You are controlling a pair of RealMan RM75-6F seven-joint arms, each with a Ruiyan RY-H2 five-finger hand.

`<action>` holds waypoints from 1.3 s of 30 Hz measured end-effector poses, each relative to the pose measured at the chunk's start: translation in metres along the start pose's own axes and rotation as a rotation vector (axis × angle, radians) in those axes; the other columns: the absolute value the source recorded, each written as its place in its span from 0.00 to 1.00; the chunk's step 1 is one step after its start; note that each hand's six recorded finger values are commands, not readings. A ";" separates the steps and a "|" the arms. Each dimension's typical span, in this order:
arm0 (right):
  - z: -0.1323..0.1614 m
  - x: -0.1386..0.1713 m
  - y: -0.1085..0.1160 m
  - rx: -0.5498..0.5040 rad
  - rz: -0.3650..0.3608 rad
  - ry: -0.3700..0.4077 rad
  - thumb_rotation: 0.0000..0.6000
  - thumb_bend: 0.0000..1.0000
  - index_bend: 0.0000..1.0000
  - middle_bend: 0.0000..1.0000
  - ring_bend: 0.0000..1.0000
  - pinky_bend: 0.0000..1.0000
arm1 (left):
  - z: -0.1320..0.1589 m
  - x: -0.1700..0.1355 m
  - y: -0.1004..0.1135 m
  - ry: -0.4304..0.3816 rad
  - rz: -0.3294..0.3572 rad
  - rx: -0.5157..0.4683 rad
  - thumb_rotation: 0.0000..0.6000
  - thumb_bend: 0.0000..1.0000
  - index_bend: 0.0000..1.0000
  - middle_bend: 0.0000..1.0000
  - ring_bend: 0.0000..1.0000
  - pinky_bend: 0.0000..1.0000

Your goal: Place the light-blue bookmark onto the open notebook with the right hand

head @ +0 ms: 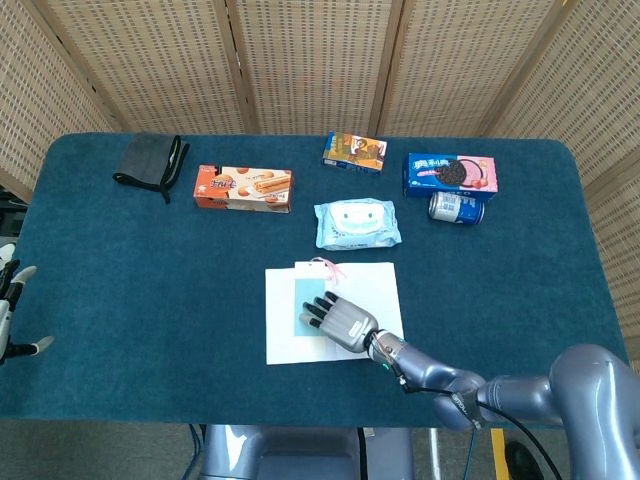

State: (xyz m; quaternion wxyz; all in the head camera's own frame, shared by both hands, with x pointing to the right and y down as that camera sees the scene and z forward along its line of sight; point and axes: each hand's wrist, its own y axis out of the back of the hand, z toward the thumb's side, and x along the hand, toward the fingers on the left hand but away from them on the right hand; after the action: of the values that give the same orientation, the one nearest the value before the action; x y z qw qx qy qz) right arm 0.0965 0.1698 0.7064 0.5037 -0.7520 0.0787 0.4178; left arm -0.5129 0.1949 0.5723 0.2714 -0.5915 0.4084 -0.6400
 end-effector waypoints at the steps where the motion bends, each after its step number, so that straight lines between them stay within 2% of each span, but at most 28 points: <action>1: 0.000 0.001 -0.001 0.003 0.002 0.001 1.00 1.00 0.00 0.00 0.00 0.08 | 0.000 0.000 0.000 -0.001 0.000 0.000 1.00 0.00 0.00 0.00 0.00 0.00; 18: 0.002 0.018 -0.011 0.101 0.038 0.056 1.00 1.00 0.00 0.00 0.00 0.08 | 0.002 -0.001 -0.001 -0.003 -0.001 0.002 1.00 0.00 0.00 0.00 0.00 0.00; 31: 0.000 0.009 -0.006 0.180 0.023 0.056 1.00 1.00 0.00 0.00 0.00 0.08 | 0.001 -0.002 0.000 0.000 0.001 -0.003 1.00 0.00 0.00 0.00 0.00 0.00; 39: -0.001 0.010 -0.007 0.194 0.031 0.055 1.00 1.00 0.00 0.00 0.00 0.08 | 0.000 -0.001 0.000 0.002 -0.001 -0.004 1.00 0.00 0.00 0.00 0.00 0.00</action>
State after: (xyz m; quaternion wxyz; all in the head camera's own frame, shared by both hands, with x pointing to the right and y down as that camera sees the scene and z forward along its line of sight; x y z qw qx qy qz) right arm 0.1069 0.1750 0.7042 0.5650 -0.7097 0.1445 0.3951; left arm -0.5127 0.1958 0.5719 0.2695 -0.5918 0.4096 -0.6398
